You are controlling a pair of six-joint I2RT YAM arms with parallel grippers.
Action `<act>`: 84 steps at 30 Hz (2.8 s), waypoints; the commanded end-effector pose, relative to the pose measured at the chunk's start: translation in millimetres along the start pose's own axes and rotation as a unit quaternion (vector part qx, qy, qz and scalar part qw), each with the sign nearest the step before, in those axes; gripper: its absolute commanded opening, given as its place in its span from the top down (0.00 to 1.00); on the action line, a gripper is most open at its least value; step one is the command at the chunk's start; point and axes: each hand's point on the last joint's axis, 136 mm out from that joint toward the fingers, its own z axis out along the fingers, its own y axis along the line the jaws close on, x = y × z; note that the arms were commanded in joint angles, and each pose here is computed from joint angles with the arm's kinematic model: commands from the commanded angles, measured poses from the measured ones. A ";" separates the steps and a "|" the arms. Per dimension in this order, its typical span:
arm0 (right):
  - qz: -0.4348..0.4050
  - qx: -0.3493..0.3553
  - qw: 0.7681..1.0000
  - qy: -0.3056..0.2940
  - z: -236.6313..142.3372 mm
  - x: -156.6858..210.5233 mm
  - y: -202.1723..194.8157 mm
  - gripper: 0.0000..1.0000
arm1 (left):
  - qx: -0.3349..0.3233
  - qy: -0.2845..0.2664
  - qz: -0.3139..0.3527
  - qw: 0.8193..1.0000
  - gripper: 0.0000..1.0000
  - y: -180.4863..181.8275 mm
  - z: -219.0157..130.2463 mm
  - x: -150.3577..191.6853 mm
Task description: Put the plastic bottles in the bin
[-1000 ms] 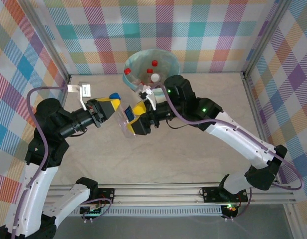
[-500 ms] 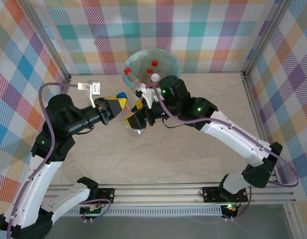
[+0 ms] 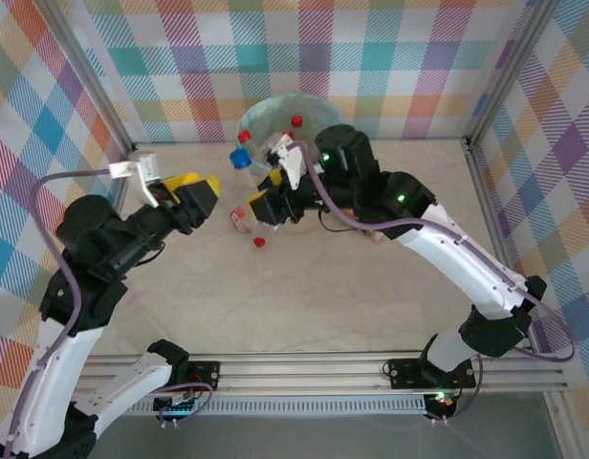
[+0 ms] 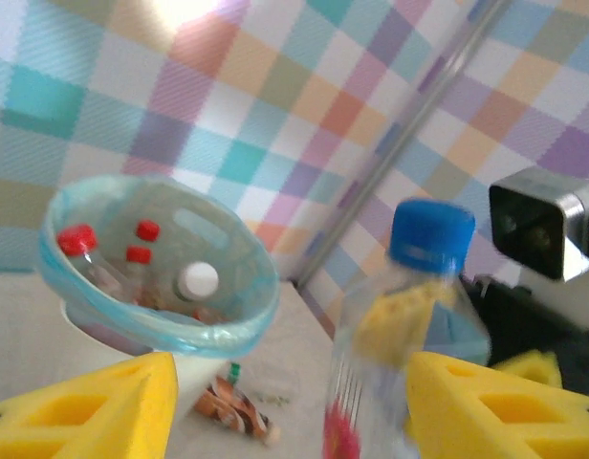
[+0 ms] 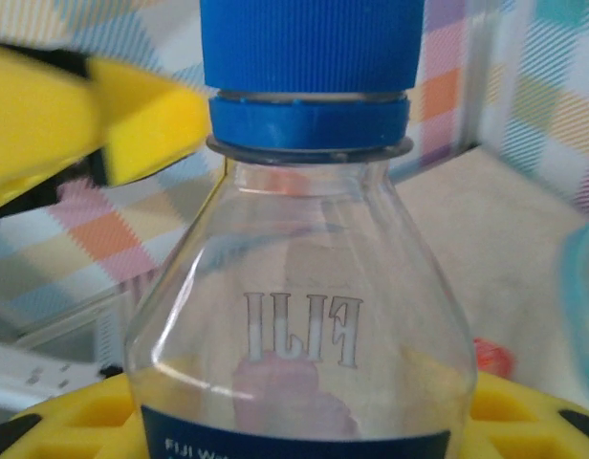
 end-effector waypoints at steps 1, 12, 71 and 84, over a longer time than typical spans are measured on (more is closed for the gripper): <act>-0.027 0.079 0.996 -0.008 -11.7 -14.1 -48.5 0.49 | -0.040 -0.037 0.026 0.998 0.36 9.3 -16.2 -17.8; -0.081 0.262 0.962 -0.004 6.0 -24.1 -206.9 0.49 | -0.068 0.008 0.026 0.997 0.36 27.2 -8.4 9.4; 0.030 0.247 0.967 0.059 43.4 25.3 -275.5 0.31 | -0.316 0.177 -0.065 0.930 0.24 150.7 24.7 115.6; 0.037 0.310 0.950 -0.002 -71.1 16.4 -210.7 0.33 | -0.302 0.213 -0.093 0.924 0.24 158.3 54.7 142.2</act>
